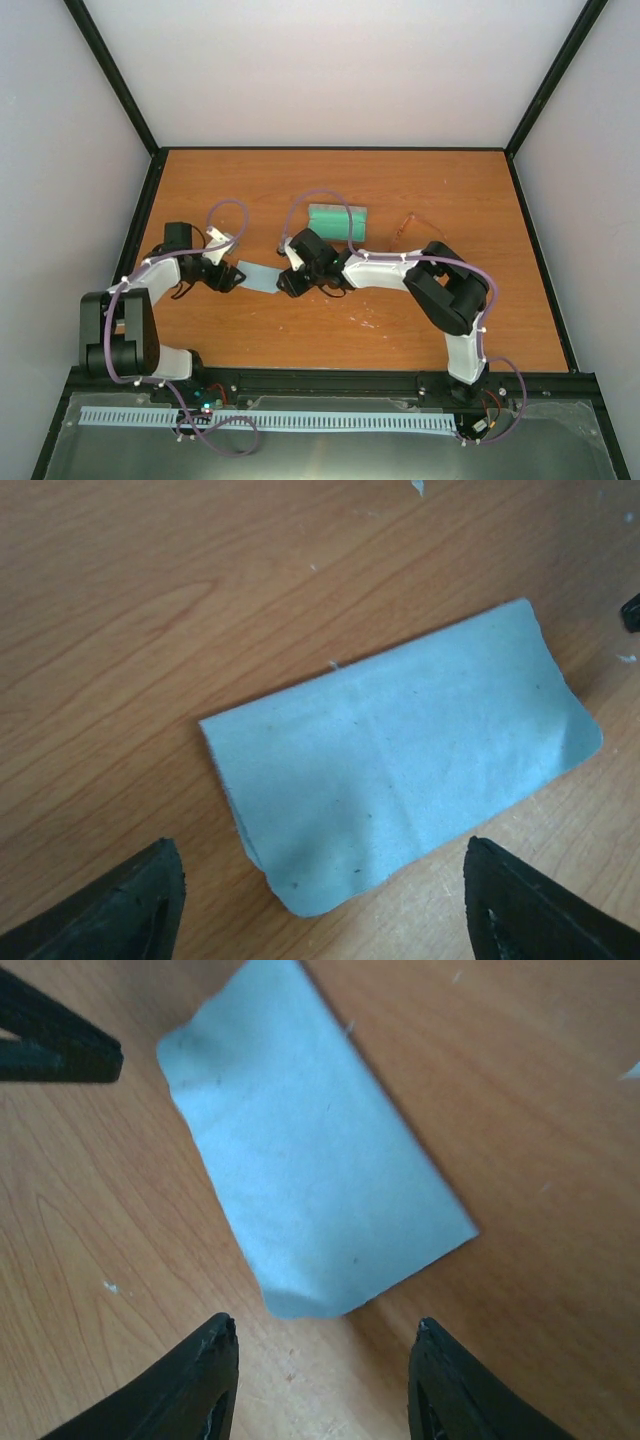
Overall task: Organize the sunglasses
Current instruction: Fold the glasses cleaning cloth at the center of the board, then pick up the glasses cleaning cloth from the center of the board, then place the glasses cleaning cloth in the sunglasses case.
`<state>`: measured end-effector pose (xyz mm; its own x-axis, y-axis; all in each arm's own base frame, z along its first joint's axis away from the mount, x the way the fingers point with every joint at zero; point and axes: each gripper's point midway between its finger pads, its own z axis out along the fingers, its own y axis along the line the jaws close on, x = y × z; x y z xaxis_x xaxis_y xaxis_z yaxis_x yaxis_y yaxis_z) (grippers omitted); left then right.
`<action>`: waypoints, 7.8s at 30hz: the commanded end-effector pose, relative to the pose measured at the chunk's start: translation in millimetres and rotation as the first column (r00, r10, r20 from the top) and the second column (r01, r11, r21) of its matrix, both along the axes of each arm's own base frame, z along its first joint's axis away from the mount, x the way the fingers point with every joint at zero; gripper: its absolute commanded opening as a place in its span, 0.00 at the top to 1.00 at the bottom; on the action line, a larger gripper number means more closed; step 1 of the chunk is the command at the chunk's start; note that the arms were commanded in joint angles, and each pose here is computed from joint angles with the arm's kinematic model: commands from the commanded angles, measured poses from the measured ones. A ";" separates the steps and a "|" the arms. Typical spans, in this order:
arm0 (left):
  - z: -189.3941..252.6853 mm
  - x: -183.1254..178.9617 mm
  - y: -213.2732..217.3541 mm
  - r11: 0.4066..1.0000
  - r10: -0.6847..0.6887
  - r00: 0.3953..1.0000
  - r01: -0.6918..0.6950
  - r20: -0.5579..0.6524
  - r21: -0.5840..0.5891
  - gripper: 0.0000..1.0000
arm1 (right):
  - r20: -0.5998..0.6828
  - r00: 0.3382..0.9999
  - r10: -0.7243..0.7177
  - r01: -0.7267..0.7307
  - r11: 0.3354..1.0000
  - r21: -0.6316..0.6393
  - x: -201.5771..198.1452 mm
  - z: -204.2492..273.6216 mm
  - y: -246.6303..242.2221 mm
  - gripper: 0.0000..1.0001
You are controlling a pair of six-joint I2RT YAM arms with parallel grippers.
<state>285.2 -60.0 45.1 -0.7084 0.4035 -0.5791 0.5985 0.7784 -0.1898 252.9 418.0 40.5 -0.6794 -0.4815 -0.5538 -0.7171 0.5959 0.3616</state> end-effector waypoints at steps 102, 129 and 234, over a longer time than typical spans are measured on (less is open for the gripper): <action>-31.0 28.3 -4.7 0.990 -0.138 0.984 0.138 -0.114 0.000 0.76 | -0.027 0.984 -0.175 0.160 0.943 -0.292 28.8 -30.8 4.8 0.97; 0.5 49.7 -40.1 0.975 -0.179 0.982 0.169 -0.063 -0.145 0.99 | 0.090 0.959 -0.267 0.281 0.924 -0.258 49.0 -1.9 -17.4 0.97; 12.3 176.2 -221.9 0.919 -0.336 0.935 0.352 0.116 -0.178 0.99 | 0.270 0.800 -0.536 0.596 0.759 -0.260 179.1 3.8 -194.5 0.97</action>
<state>450.0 -272.5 51.3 -0.5208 0.4961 -0.6948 0.8300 0.4846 -0.2761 426.6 229.0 48.4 -0.8029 -0.2161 -0.5556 -0.2595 0.9657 -0.0005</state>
